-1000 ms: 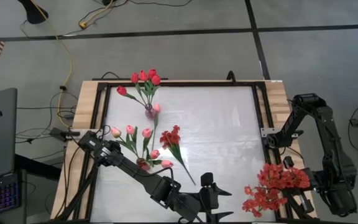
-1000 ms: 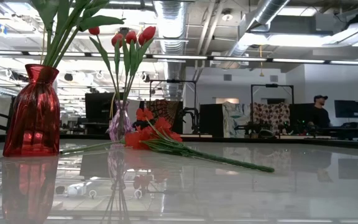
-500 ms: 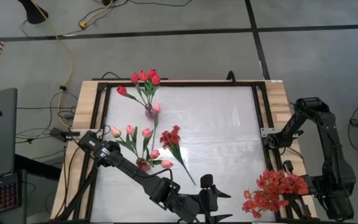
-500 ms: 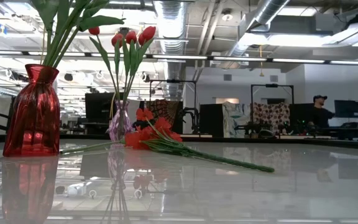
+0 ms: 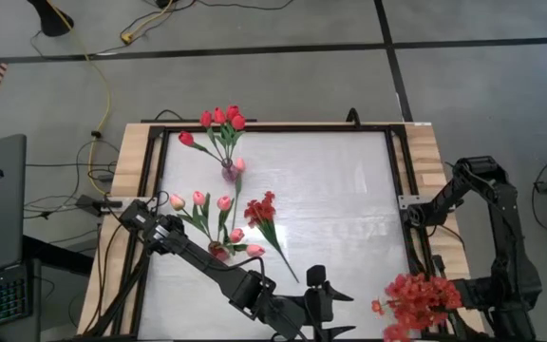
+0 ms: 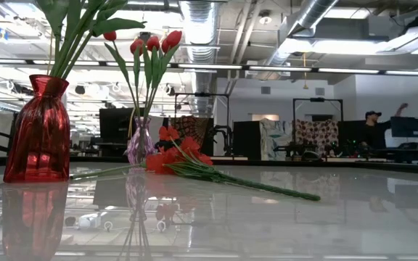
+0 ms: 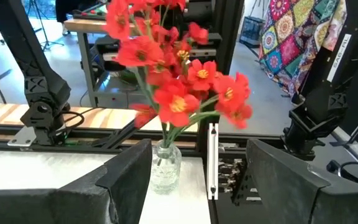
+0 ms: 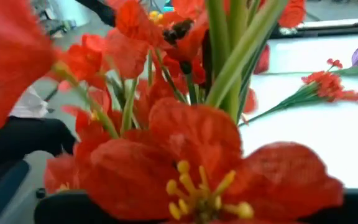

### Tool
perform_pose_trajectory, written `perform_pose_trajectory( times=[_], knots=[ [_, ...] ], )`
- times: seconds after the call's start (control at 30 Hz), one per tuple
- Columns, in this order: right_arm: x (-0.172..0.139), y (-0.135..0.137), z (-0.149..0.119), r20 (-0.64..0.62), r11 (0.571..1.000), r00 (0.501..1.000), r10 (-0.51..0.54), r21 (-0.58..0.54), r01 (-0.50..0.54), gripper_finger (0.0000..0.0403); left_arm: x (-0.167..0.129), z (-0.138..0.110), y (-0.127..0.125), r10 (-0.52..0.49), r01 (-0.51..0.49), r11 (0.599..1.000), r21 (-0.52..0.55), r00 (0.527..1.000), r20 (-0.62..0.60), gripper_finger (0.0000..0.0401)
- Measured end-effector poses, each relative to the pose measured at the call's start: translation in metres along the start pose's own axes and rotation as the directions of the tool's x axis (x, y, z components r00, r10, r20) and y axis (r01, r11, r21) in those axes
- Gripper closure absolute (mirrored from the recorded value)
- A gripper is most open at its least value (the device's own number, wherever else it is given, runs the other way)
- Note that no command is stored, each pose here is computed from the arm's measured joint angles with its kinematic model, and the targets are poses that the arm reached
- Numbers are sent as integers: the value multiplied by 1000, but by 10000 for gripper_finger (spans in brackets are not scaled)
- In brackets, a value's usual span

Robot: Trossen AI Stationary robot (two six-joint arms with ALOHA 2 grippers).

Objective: Sort flowers into vase by color
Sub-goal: Put the red flowers into the transparent vase

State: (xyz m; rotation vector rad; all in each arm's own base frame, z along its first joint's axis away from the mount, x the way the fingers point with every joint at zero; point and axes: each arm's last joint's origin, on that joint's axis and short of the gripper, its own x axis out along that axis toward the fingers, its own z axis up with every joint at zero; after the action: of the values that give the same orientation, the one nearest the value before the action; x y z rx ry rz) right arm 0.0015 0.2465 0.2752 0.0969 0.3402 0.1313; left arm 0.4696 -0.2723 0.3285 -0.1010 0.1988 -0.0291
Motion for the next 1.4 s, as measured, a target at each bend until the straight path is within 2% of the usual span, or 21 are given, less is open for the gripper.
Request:
perform_pose_trajectory(
  times=[0.13, 0.33, 0.5, 0.7, 0.83, 1.17, 1.4],
  knots=[
    [-1, -1, 4, -7, 1000, 1000, 12, 5, -12, 356, 0, 0, 0, 0, 0, 1000, 2, 1000, 0, 152],
    [-5, -7, 13, -6, 1000, 1000, 25, 18, -25, 317, 0, 0, 0, 0, 0, 1000, 11, 1000, 0, 152],
    [-7, -10, 16, -84, 998, 996, 43, 45, -40, 260, 0, 0, 0, -1, 1, 1000, 19, 1000, 0, 152],
    [-9, -13, 19, -193, 991, 978, 75, 121, -52, 170, 0, -1, 0, -2, 2, 1000, 30, 1000, -5, 152],
    [-13, -18, 23, -268, 973, 957, 109, 228, -47, 132, 0, -1, 0, -1, 2, 1000, 31, 1000, -6, 152],
    [-21, -37, 41, -402, 933, 893, 200, 357, -49, 121, 0, -1, 0, 0, 1, 999, 34, 1000, -8, 152],
    [-24, -57, 56, -520, 879, 808, 276, 476, 6, 121, -11, 8, 1, 5, -2, 998, 68, 999, -39, 152]
  ],
)
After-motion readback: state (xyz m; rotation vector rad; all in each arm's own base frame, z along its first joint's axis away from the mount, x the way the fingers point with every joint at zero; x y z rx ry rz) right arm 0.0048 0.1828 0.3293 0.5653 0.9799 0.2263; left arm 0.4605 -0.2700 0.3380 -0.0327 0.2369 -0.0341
